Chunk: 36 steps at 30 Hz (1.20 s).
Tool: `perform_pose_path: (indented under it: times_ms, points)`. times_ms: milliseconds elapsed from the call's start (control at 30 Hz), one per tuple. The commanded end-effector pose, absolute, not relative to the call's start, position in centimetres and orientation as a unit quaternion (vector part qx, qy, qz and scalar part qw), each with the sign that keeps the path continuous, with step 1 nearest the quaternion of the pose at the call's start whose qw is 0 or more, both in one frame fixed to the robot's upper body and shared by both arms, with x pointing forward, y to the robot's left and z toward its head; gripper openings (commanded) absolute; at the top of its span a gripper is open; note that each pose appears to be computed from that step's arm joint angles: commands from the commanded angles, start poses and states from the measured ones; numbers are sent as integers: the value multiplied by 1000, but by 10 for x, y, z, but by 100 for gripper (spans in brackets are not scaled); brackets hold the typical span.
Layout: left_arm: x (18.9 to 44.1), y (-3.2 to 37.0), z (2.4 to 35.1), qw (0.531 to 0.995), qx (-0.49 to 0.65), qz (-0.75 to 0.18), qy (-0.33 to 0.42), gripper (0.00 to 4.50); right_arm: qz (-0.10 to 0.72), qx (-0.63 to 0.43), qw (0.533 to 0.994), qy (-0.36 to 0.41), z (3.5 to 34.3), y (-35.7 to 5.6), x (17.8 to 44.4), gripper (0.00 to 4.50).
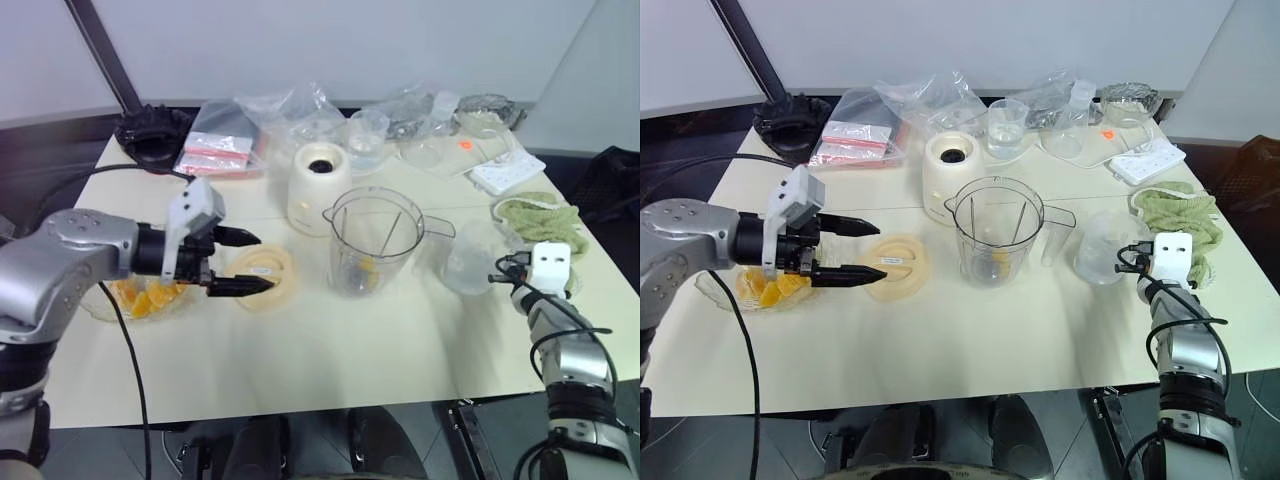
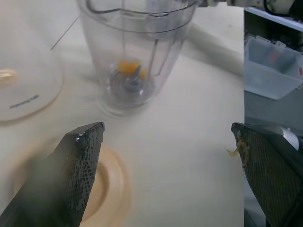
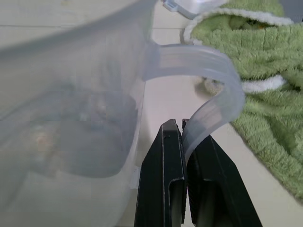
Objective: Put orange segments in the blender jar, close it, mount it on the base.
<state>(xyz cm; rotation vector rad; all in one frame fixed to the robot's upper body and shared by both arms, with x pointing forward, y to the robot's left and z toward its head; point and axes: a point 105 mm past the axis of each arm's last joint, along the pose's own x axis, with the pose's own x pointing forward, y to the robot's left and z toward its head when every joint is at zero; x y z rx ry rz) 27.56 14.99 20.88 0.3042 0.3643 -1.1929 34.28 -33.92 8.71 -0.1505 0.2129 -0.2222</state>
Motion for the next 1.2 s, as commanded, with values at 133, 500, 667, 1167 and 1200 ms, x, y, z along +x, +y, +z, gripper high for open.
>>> perform_pose_path:
  times_ms: [133, 500, 667, 1167, 1200]
  points:
    - [286, 158, 245, 813, 149, -551, 114, 450, -79, -123, 988, -54, 220, -330, 363, 4]
    - [295, 159, 244, 809, 156, -556, 108, 450, 77, -221, 967, -100, 297, -273, 371, 4]
    - [295, 157, 242, 807, 155, -560, 108, 450, 125, -262, 952, -97, 306, -260, 369, 4]
    - [294, 156, 238, 808, 152, -559, 109, 450, 153, -385, 899, -142, 316, -230, 361, 4]
    - [294, 156, 238, 808, 152, -559, 108, 450, 153, -391, 896, -145, 316, -228, 361, 4]
